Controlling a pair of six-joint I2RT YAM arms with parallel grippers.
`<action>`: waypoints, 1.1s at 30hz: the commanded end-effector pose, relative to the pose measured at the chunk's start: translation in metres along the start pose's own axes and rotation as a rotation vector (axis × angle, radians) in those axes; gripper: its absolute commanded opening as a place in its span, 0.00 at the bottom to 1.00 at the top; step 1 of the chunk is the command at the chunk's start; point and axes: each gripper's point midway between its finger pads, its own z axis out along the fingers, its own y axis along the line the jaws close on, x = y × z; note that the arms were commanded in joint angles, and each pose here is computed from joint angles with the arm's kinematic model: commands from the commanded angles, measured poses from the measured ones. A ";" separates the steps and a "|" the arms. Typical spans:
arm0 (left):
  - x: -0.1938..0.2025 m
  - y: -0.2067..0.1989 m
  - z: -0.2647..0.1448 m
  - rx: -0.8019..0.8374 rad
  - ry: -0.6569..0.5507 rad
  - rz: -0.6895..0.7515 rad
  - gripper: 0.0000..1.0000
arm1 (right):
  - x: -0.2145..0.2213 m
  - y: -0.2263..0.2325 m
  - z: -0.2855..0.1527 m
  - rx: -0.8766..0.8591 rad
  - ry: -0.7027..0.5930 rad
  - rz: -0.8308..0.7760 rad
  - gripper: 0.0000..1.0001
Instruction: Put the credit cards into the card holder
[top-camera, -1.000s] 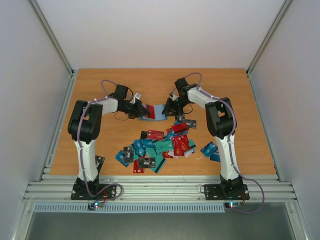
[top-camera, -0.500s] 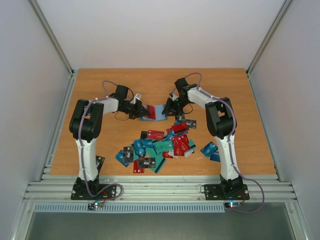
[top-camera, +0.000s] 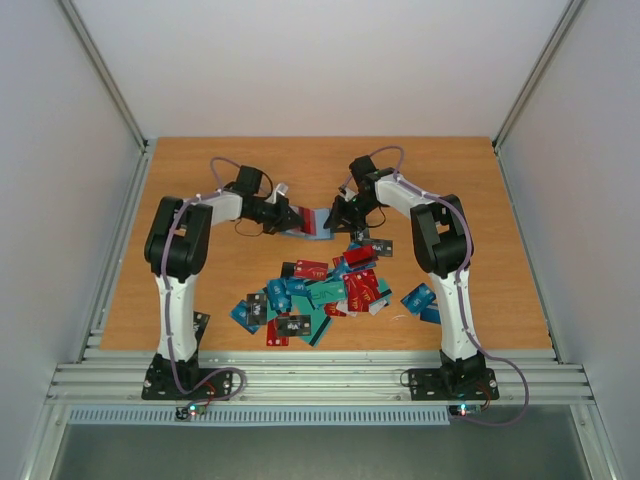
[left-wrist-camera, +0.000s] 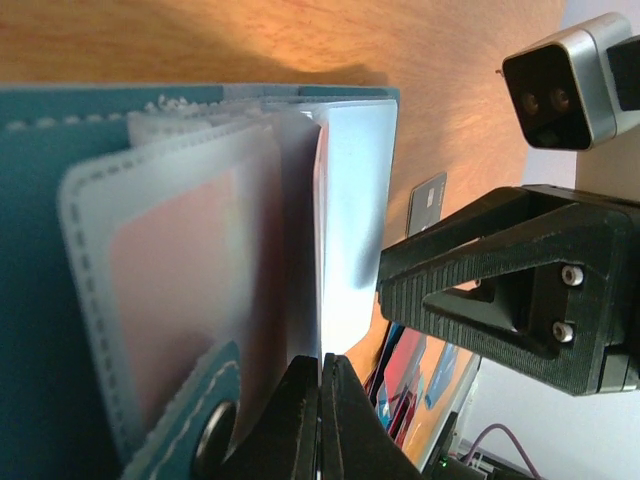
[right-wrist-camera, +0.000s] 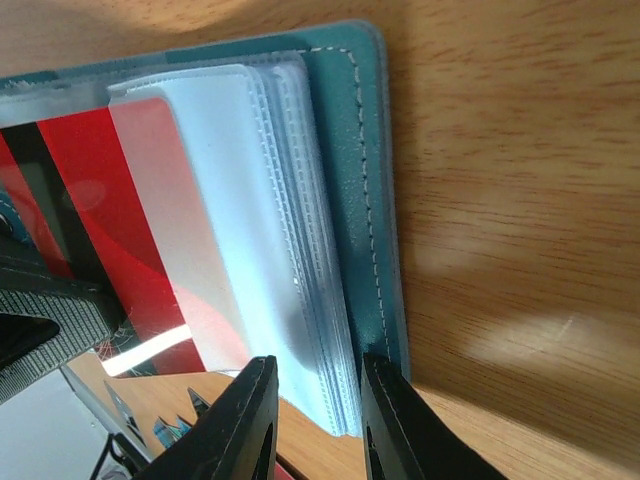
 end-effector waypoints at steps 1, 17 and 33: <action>0.000 -0.003 0.014 -0.006 0.025 0.006 0.00 | 0.012 -0.002 0.012 0.008 0.035 0.022 0.25; 0.020 0.006 0.016 -0.140 0.157 0.090 0.07 | 0.009 0.012 0.002 -0.011 0.012 0.001 0.29; 0.012 -0.001 -0.010 -0.293 0.115 0.096 0.50 | 0.008 0.021 -0.011 -0.008 -0.013 -0.028 0.36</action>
